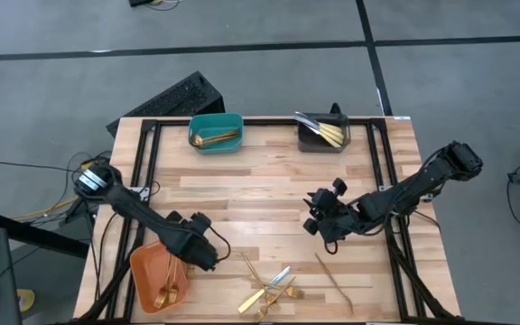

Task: Sort silverware by color (type)
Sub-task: Put the gold fork into the orange bin

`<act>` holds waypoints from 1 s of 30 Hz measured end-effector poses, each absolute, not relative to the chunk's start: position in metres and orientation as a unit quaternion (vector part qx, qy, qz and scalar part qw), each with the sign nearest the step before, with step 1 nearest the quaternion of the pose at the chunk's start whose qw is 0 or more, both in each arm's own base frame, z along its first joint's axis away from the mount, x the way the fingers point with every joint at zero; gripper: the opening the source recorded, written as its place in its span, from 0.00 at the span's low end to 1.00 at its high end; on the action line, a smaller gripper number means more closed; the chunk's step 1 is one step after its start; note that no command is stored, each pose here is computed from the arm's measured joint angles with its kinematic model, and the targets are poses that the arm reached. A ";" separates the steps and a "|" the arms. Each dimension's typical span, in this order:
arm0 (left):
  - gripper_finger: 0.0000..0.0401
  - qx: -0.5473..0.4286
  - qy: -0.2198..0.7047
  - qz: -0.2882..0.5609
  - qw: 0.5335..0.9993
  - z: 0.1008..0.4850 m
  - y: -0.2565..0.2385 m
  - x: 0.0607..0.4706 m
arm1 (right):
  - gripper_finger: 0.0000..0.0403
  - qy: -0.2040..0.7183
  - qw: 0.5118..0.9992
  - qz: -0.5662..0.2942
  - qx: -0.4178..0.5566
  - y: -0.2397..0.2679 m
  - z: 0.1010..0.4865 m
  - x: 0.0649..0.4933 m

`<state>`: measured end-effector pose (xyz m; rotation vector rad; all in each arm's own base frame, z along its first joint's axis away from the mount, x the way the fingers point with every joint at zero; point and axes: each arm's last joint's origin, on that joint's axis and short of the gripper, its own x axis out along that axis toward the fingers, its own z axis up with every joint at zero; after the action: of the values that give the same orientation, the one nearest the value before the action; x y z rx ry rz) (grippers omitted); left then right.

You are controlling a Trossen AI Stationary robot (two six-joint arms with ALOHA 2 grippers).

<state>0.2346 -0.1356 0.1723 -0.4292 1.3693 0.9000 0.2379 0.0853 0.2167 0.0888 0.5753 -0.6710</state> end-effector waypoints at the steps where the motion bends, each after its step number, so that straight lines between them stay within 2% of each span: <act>1: 0.43 -0.187 0.613 0.398 0.656 0.169 -0.136 0.235 | 0.31 0.279 0.902 -0.326 0.040 0.086 0.216 0.238; 12: 0.43 -0.215 0.620 0.404 0.637 0.162 -0.160 0.223 | 0.31 0.311 0.890 -0.332 0.010 0.089 0.195 0.245; 16: 0.43 -0.233 0.628 0.382 0.637 0.155 -0.167 0.219 | 0.31 0.320 0.887 -0.333 0.003 0.091 0.186 0.249; 26: 0.43 -0.240 0.627 0.344 0.656 0.143 -0.168 0.218 | 0.31 0.316 0.889 -0.331 0.006 0.092 0.187 0.250; 30: 0.36 -0.228 0.627 0.326 0.669 0.143 -0.167 0.221 | 0.31 0.316 0.889 -0.331 0.006 0.092 0.187 0.250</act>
<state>0.2215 -0.1673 0.1426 -0.5144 1.4142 0.7354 0.2502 0.0920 0.1867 0.0118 0.6561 -0.6877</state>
